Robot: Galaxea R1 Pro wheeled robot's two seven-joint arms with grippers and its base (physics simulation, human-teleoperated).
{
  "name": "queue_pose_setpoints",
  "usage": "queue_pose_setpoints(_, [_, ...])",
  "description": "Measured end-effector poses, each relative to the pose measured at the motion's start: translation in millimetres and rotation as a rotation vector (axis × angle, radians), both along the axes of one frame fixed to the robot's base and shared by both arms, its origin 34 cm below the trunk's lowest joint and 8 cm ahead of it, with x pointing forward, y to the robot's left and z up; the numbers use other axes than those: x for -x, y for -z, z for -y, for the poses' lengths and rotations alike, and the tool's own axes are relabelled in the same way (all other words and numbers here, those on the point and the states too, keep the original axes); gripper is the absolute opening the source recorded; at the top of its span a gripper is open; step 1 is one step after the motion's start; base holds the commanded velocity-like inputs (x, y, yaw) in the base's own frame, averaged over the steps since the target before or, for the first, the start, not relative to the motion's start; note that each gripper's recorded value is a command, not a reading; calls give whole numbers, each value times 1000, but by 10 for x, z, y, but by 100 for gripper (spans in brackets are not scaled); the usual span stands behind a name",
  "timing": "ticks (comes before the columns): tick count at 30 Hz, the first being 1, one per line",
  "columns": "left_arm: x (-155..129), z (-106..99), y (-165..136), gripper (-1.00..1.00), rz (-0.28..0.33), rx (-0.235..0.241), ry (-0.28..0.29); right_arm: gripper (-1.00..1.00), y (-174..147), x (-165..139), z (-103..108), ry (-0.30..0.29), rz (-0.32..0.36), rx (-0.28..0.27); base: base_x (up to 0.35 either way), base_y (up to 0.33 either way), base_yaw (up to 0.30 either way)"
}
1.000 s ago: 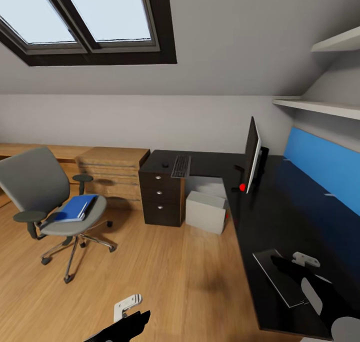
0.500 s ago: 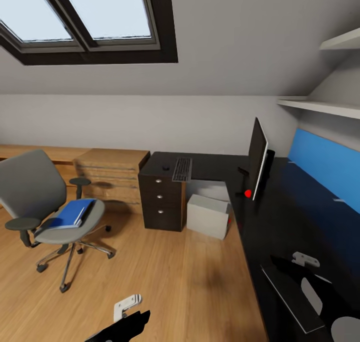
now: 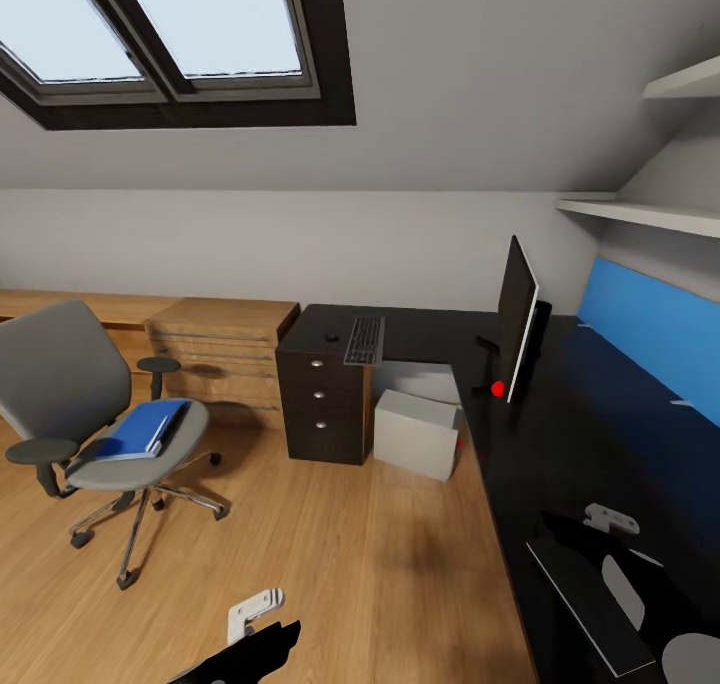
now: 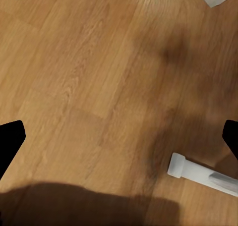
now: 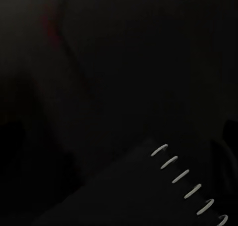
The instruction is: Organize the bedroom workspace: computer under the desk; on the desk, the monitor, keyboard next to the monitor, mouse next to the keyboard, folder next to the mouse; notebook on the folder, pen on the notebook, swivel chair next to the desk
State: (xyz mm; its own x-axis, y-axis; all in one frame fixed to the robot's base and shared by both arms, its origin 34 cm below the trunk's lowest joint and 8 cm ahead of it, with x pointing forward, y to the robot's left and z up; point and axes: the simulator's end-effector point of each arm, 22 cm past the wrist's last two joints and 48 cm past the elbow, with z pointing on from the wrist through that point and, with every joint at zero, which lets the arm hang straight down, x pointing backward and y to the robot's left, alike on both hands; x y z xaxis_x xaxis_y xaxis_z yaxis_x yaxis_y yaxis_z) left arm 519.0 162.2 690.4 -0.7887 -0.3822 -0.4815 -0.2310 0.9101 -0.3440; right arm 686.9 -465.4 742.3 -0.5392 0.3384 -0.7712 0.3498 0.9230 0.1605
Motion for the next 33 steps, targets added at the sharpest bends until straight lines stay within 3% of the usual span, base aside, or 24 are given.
queue_pose_setpoints(11, [-2,-19,2,100,-1,0,-5,100,5,0,-9,-2,-2,4,0,0,0])
queue_pose_setpoints(22, [-2,-6,-5,100,-1,0,-2,100,66,80,110,11,-57,100,0,0,0])
queue_pose_setpoints(33, [-5,8,3,100,1,1,-1,100,94,92,114,9,-67,117,0,0,0])
